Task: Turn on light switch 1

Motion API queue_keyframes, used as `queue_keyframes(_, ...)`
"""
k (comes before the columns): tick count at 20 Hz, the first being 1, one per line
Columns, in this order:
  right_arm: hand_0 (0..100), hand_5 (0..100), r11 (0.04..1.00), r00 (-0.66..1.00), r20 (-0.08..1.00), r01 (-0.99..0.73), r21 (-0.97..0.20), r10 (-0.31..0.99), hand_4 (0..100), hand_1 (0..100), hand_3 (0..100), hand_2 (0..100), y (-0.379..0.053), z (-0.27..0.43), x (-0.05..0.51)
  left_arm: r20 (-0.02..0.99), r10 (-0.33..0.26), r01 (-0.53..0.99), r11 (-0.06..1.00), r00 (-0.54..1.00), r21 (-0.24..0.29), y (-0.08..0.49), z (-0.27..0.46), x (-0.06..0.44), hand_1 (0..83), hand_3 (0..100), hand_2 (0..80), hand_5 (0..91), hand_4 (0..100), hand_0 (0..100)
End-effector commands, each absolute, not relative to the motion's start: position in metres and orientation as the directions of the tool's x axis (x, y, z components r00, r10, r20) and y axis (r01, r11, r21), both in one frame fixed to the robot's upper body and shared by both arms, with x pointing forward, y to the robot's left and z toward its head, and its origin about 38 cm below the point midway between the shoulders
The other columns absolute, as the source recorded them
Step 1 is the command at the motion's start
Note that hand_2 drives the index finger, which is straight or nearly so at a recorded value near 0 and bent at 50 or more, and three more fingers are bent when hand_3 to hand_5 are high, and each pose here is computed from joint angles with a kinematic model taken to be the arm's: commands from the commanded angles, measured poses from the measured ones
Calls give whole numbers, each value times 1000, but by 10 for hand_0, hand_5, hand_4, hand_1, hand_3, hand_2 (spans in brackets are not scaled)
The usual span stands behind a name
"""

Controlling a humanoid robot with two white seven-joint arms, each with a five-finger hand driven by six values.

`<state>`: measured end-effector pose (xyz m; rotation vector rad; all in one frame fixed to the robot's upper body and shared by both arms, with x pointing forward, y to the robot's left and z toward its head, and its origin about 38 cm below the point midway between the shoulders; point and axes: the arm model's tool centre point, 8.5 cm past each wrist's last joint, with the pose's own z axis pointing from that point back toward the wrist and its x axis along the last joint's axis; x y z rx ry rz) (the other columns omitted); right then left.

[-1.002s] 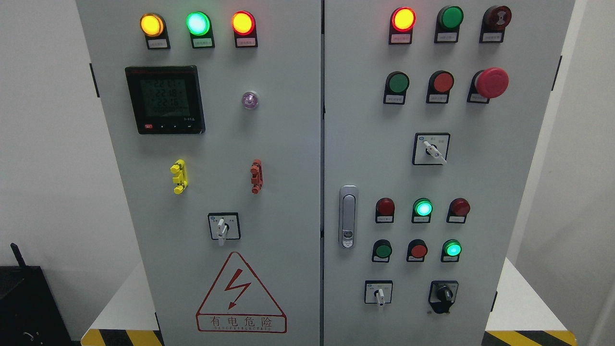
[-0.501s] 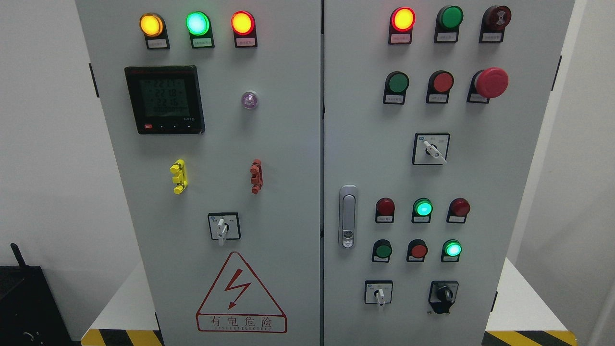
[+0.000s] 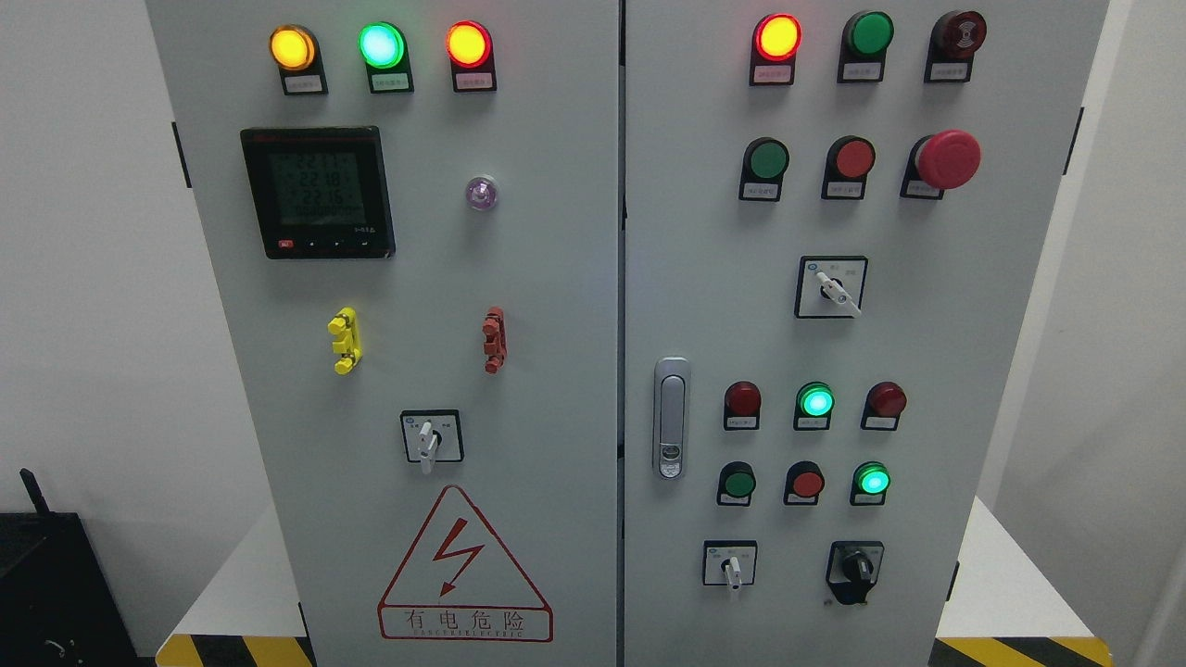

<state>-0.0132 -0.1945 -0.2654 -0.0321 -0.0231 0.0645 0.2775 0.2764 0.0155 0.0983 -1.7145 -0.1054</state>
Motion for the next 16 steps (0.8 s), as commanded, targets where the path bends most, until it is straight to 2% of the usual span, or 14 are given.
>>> queue_keyframes(1,0,0,999,999,21,-40,-31,40,0,0,0,0,-194,-265,-13,907,-180,-20,982,-381,186,272,119,306,406,674,417,705,782,268)
queue_keyframes(9,0,0,999,999,21,-40,-31,40,0,0,0,0,-194,-265,-13,886,-156,2,985,-437,175,251,194,325,420,677,427,703,787,269)
queue_keyframes(12,0,0,999,999,21,-40,-31,40,0,0,0,0,-194,-265,-13,901,-144,-32,989,-409,143,248,206,333,453,677,430,701,787,274)
queue_keyframes(13,0,0,999,999,21,-40,-31,40,0,0,0,0,-194,-265,-13,906,-138,-37,990,-401,134,246,208,337,479,680,435,700,788,228)
queue_keyframes(14,0,0,999,999,21,-40,-31,40,0,0,0,0,-194,-265,-13,909,-130,-30,991,-396,129,243,208,338,489,688,441,699,793,141)
queue_keyframes(16,0,0,999,999,21,-40,-31,40,0,0,0,0,-194,-265,-13,909,-120,-26,993,-400,119,239,212,342,499,694,442,698,796,70)
